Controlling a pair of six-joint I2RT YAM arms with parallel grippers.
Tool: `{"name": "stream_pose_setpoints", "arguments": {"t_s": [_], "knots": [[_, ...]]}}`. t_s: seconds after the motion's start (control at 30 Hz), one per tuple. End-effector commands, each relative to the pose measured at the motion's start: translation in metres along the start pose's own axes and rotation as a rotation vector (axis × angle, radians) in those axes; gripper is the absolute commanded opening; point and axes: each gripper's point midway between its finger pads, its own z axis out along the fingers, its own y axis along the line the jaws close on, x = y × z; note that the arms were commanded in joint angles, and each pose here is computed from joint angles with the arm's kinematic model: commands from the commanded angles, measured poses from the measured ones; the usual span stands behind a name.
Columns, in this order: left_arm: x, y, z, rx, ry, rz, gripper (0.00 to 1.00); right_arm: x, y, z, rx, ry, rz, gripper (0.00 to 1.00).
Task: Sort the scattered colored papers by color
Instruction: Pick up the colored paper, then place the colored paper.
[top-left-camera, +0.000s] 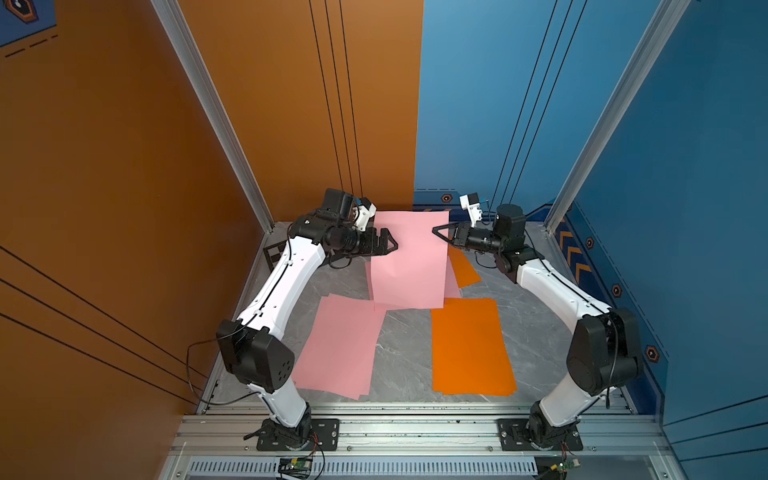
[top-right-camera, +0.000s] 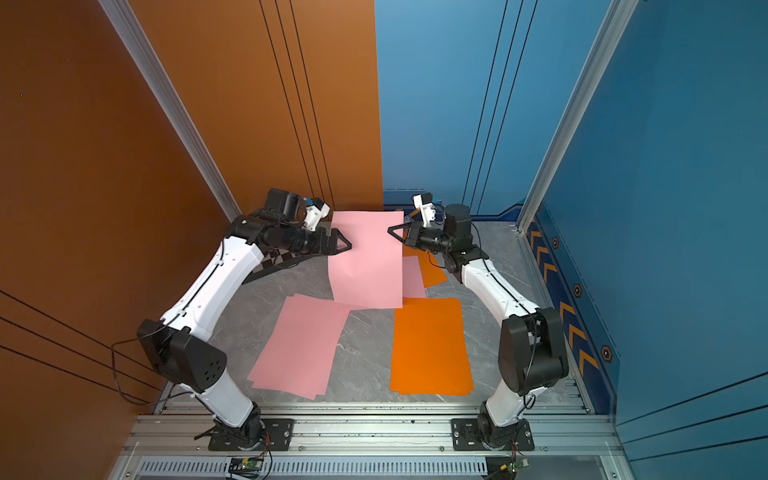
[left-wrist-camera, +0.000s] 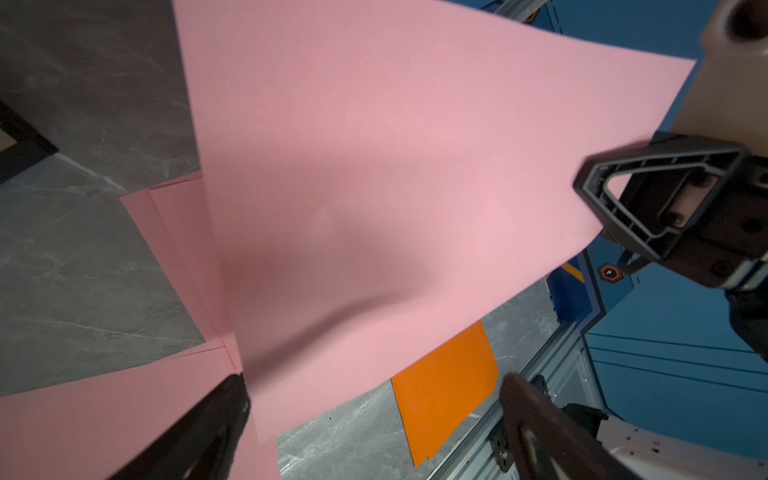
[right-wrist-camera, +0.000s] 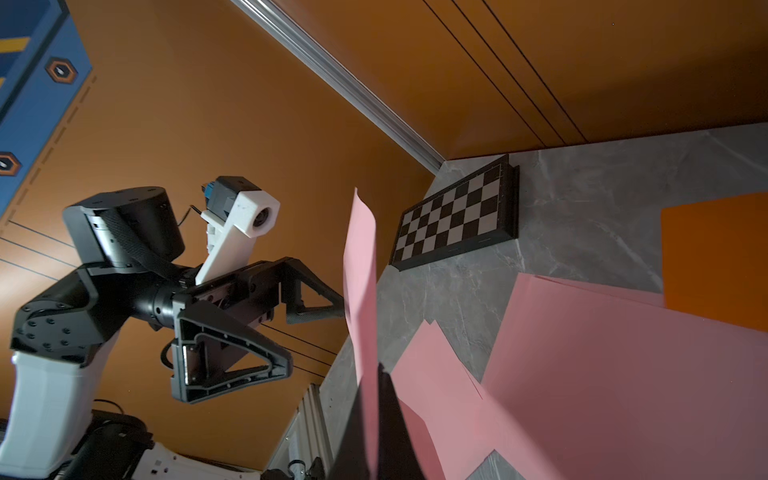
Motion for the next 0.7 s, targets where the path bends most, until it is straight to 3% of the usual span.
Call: {"name": "stream_pose_setpoints", "arguments": {"t_s": [0.0, 0.2, 0.3, 0.43, 0.67], "knots": [[-0.008, 0.026, -0.028, -0.097, -0.123, -0.071, 0.98, 0.034, -0.022, -0.010, 0.228, 0.128, -0.091, 0.00], [0.014, 0.077, -0.065, -0.133, -0.260, -0.273, 0.98, 0.066, -0.008, 0.005, 0.352, 0.225, -0.213, 0.00], [0.026, 0.088, -0.069, -0.070, -0.282, -0.347, 0.98, 0.081, 0.010, 0.017, 0.370, 0.256, -0.278, 0.00], [0.042, 0.108, -0.076, -0.099, -0.298, -0.417, 0.98, 0.101, 0.050, 0.039, 0.323, 0.277, -0.344, 0.00], [0.056, 0.155, -0.117, -0.145, -0.464, -0.617, 0.98, 0.134, 0.156, 0.074, 0.118, 0.262, -0.435, 0.00]]}}
